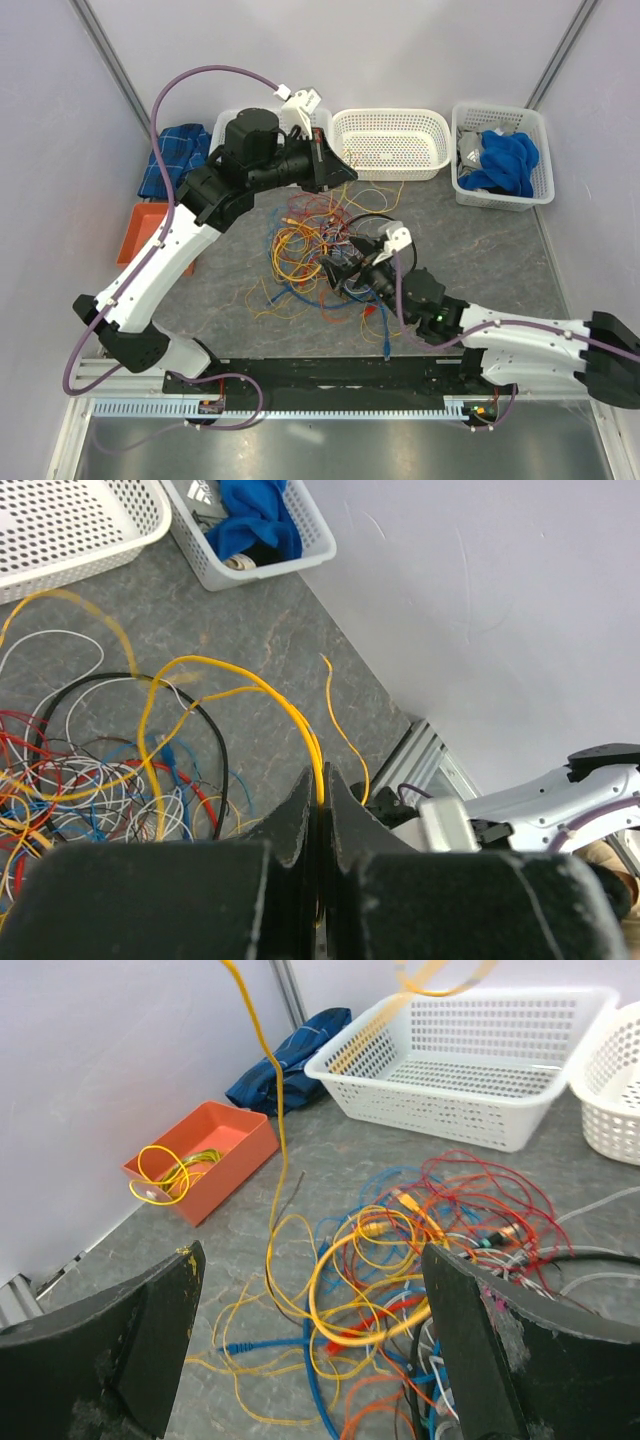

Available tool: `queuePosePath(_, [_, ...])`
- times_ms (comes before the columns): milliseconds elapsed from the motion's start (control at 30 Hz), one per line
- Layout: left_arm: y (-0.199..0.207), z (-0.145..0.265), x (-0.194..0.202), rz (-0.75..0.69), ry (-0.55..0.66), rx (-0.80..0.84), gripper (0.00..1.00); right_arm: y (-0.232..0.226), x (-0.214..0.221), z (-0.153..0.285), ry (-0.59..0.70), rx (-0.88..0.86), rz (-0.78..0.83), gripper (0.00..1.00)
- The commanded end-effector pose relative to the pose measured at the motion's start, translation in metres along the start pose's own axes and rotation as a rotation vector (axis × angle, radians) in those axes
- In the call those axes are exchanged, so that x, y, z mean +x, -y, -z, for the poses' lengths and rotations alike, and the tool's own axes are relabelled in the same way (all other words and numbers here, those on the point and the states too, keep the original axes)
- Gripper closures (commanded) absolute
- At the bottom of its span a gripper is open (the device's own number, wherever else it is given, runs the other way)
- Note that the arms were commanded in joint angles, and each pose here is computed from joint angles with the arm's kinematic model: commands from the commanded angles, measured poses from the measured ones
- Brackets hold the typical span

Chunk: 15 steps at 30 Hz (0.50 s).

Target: Untangle the cables

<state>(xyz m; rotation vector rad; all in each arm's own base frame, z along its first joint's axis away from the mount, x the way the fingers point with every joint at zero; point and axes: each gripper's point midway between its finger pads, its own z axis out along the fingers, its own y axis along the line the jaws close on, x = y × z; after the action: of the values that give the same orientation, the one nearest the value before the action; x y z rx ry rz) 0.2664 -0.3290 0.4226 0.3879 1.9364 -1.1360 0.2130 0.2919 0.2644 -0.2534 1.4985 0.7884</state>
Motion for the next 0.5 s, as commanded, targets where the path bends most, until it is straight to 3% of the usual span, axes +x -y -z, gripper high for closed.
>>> queuePosePath(0, [0.025, 0.010, -0.012, -0.023, 0.033, 0.064, 0.98, -0.028, -0.041, -0.027, 0.175, -0.069, -0.029, 0.02])
queuePosePath(200, [0.024, 0.011, -0.009, -0.019, 0.030, 0.056, 0.98, -0.033, -0.044, -0.055, 0.297, -0.039, -0.091, 0.02])
queuePosePath(467, [0.025, 0.016, -0.008, -0.010, 0.042, 0.057, 0.98, -0.034, -0.040, -0.095, 0.439, 0.012, -0.290, 0.03])
